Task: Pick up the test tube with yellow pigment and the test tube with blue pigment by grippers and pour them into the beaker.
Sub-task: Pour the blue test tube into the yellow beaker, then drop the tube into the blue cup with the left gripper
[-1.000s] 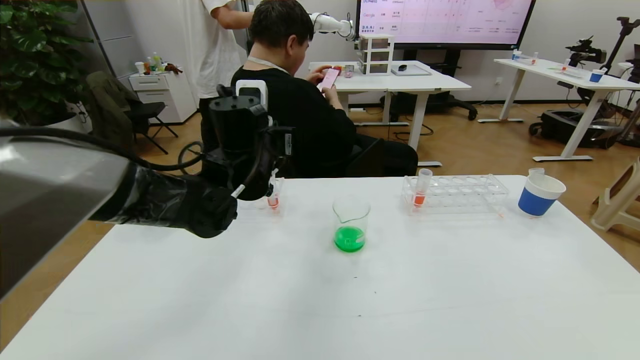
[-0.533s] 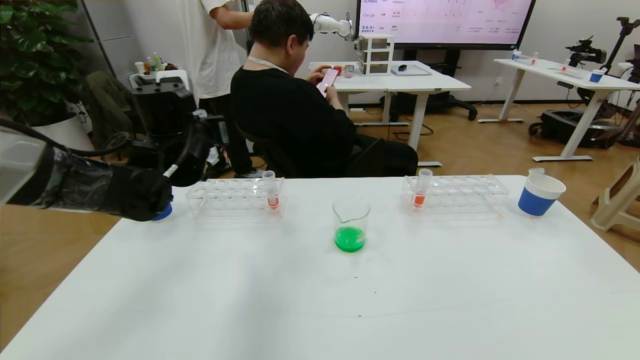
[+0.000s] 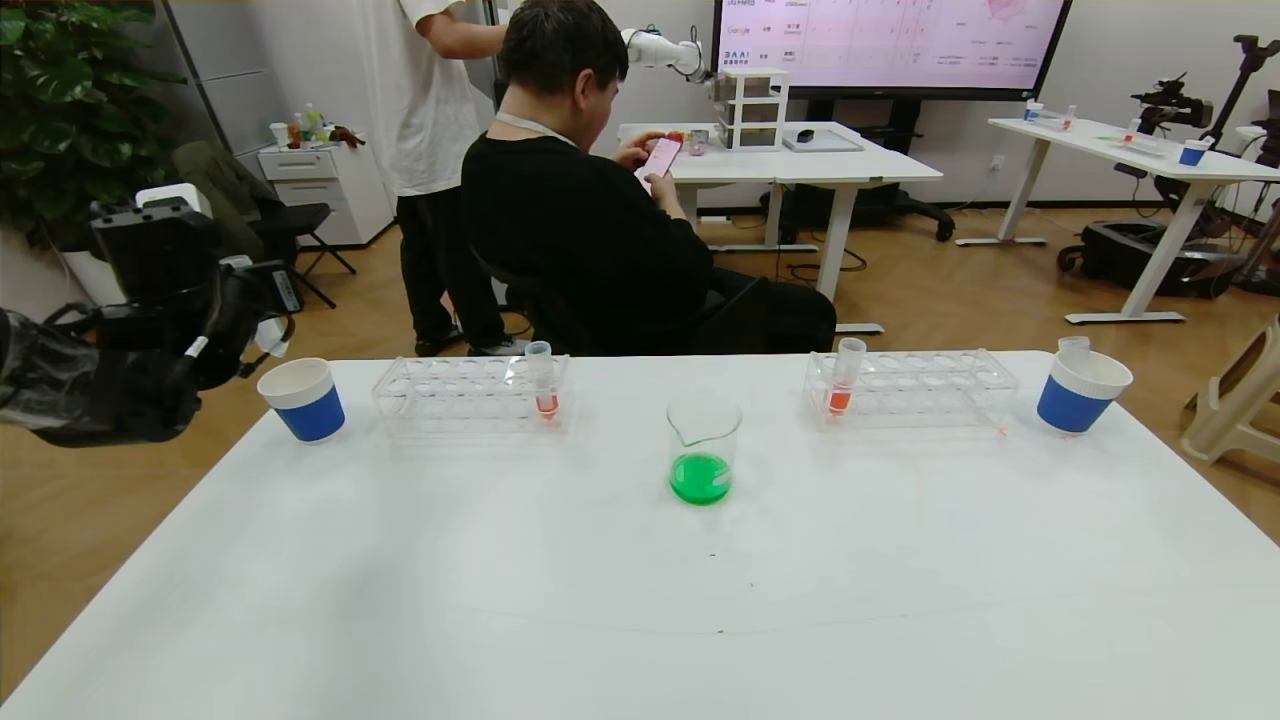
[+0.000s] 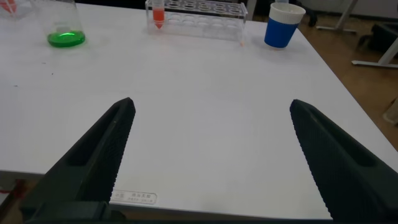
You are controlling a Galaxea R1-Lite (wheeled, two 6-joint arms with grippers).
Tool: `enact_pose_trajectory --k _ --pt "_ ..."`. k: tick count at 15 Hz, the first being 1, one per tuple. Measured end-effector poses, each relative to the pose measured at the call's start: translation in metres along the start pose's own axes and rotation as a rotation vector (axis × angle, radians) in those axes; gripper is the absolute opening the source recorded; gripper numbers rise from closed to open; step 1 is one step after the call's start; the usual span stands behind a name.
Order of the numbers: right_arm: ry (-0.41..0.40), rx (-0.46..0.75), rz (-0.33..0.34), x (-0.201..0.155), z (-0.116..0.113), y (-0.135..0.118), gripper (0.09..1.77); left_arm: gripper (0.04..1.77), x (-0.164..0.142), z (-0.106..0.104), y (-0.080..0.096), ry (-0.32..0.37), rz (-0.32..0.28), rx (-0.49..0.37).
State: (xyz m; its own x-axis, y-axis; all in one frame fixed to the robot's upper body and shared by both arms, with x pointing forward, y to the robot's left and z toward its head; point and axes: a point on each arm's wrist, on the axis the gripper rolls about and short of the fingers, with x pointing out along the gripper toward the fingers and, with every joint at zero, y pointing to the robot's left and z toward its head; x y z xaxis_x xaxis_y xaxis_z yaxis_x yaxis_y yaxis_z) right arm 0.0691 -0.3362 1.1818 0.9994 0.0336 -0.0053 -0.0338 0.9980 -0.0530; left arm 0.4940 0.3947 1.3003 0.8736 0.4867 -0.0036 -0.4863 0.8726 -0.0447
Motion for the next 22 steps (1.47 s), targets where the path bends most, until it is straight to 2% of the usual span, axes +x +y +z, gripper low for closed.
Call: enact_pose_trajectory --k 5,8,13,20,22 --pt "0.0 0.0 0.0 0.0 0.0 0.0 1.74 0.5 0.042 -0.01 -0.001 -0.033 0.0 -0.009" --pt "0.0 0.0 0.0 0.0 0.0 0.0 1.74 0.5 0.056 -0.027 -0.003 -0.015 0.001 0.015" --pt "0.0 0.0 0.001 0.0 0.0 0.0 1.74 0.5 0.065 -0.051 0.005 0.03 0.02 0.021" --pt "0.0 0.0 0.001 0.0 0.0 0.0 1.74 0.5 0.061 -0.095 0.004 0.06 0.011 0.042" --pt "0.0 0.0 0.0 0.0 0.0 0.0 1.74 0.5 0.061 -0.102 0.004 0.077 0.013 0.049"
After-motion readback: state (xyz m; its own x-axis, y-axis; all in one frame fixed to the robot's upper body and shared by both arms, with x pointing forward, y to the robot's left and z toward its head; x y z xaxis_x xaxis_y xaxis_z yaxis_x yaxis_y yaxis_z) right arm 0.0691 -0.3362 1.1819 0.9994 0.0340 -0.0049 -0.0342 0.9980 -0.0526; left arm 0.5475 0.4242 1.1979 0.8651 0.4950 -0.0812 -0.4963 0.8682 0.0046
